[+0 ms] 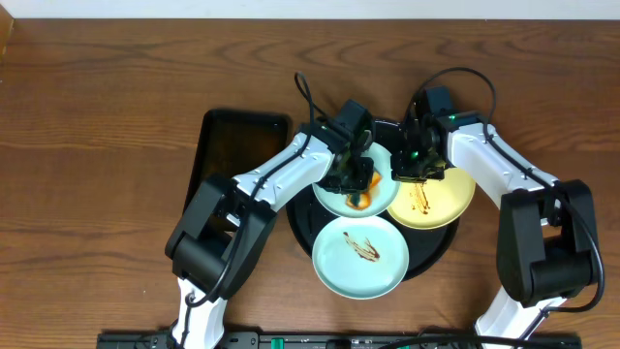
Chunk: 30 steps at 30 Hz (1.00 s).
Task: Clean dirty plates on tray and stack at the side
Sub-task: 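Scrub the blue plate surface with the sponge in the left gripper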
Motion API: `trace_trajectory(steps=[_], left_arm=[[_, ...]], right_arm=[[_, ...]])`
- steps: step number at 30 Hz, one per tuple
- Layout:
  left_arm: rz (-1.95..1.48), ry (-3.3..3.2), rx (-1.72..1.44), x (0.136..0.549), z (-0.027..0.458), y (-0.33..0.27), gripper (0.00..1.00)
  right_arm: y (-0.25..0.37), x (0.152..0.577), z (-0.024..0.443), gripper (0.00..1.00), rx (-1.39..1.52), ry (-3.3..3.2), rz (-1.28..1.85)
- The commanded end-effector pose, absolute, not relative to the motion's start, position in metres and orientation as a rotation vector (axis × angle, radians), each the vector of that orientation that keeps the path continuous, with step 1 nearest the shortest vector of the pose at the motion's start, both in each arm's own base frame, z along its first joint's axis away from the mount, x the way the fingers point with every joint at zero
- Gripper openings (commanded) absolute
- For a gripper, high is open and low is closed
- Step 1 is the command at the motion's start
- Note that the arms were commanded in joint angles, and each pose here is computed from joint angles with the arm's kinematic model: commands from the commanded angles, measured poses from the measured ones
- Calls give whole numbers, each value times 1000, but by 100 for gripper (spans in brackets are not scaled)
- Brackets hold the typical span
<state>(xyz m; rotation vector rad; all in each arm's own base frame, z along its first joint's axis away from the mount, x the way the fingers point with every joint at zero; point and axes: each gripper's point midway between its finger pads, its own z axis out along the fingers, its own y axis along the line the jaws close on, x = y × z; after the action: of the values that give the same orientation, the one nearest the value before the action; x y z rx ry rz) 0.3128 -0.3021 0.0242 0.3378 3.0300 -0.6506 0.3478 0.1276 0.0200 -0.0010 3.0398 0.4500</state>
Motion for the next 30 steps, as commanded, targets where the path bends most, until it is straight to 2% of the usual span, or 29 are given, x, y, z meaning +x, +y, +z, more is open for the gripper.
trace_trajectory(steps=[1, 7, 13, 15, 17, 20, 22, 26, 30], left_arm=[[-174, 3005, 219, 339, 6, -243, 7], [-146, 2959, 125, 363, 8, -222, 8], [-217, 2895, 92, 383, 13, -226, 16], [-311, 2899, 115, 380, 15, -239, 16], [-503, 2906, 223, 370, 20, -265, 8], [-791, 2890, 445, 344, 32, -303, 8], [-854, 2910, 500, 328, 34, -314, 8], [-760, 2969, 545, 309, 26, -314, 8], [-491, 2987, 526, 316, 14, -291, 8]], right_arm=[[123, 347, 17, 1, 1, 3048, 397], [122, 345, 17, 1, 3, 3057, 396], [122, 344, 17, 1, 4, 3061, 395], [122, 344, 17, 1, 3, 3060, 395], [122, 344, 17, 1, 4, 3061, 395], [122, 344, 17, 1, 4, 3061, 395], [122, 344, 17, 1, 3, 3060, 395], [122, 344, 17, 1, 4, 3061, 395], [122, 344, 17, 1, 4, 3062, 394]])
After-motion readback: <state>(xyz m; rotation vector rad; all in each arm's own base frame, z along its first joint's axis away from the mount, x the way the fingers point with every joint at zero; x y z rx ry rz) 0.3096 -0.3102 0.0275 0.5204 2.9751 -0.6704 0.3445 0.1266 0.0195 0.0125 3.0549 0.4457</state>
